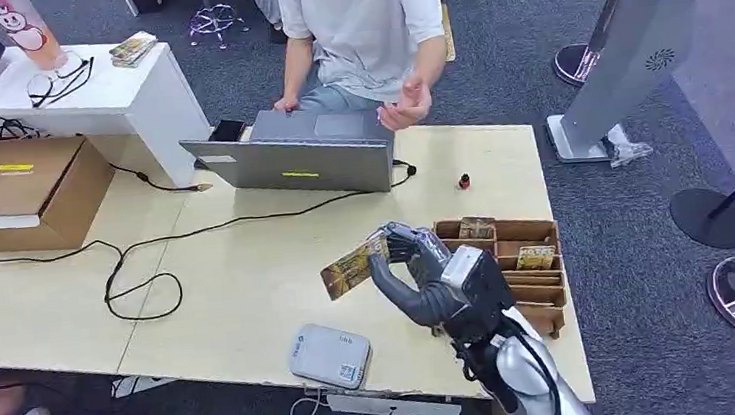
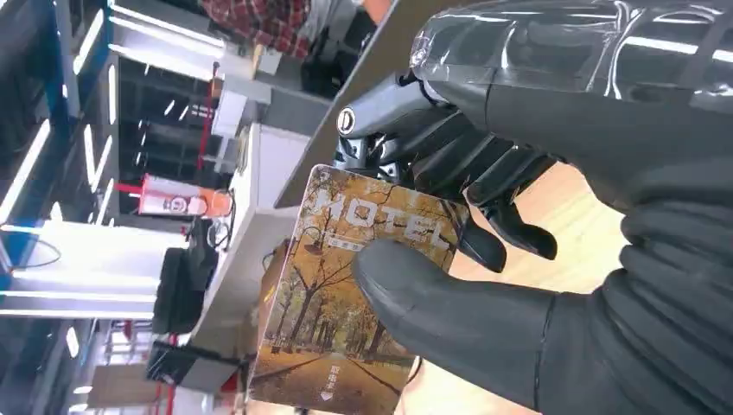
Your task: Pass the card to the sensor for recognition and then transmit it.
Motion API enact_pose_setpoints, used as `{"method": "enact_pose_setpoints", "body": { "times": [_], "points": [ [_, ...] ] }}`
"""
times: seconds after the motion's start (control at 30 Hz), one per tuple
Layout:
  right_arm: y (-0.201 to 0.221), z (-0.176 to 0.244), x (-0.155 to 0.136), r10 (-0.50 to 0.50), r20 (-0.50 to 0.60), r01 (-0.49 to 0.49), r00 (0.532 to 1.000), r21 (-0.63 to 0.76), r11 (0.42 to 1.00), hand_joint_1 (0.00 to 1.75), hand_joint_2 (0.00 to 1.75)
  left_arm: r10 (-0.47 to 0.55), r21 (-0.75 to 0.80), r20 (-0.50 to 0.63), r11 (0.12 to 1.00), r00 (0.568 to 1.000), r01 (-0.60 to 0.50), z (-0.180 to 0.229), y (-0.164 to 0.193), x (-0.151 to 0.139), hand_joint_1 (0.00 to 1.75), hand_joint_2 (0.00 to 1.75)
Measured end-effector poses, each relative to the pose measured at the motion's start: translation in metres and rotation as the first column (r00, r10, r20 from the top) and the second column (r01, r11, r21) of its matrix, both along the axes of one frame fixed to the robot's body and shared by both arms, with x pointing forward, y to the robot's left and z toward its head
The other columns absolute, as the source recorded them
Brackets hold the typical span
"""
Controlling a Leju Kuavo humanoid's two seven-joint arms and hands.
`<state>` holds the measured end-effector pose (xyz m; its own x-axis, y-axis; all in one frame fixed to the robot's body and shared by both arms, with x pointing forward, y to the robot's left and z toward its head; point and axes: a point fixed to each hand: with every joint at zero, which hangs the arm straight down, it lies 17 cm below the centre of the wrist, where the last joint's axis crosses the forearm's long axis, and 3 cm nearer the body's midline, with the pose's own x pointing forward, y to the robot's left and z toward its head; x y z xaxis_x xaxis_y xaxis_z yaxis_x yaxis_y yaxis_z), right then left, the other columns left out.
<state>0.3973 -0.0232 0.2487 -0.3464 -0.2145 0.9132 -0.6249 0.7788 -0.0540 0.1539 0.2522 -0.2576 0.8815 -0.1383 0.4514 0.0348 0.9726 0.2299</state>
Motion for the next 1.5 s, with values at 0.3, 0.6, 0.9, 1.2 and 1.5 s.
{"method": "enact_pose_setpoints", "body": {
  "times": [0.3,0.6,0.9,1.2,1.5],
  "points": [
    [-0.013,0.006,0.014,-0.154,0.113,0.165,0.982,-0.094,0.982,1.75,1.75,0.006,0.001,0.000,1.000,1.000,-0.006,0.000,0.001,-0.002,0.00,0.00],
    [-0.020,0.011,0.026,-0.238,0.196,0.270,0.951,-0.162,0.949,1.75,1.75,-0.003,0.002,0.001,1.000,1.000,0.003,0.000,0.000,-0.002,0.00,0.00],
    [-0.028,0.021,0.036,-0.324,0.318,0.401,0.891,-0.216,0.890,1.75,1.75,-0.019,0.005,0.003,1.000,1.000,0.019,0.000,-0.003,0.000,0.00,0.00],
    [-0.037,0.039,0.048,-0.400,0.448,0.535,0.800,-0.230,0.813,1.75,1.75,-0.025,0.009,0.005,1.000,1.000,0.024,0.001,-0.005,0.001,0.00,0.00],
    [-0.047,0.056,0.059,-0.461,0.583,0.677,0.669,-0.223,0.701,1.75,1.75,-0.024,0.013,0.006,1.000,1.000,0.024,0.001,-0.005,0.001,0.00,0.00]
  ]
}}
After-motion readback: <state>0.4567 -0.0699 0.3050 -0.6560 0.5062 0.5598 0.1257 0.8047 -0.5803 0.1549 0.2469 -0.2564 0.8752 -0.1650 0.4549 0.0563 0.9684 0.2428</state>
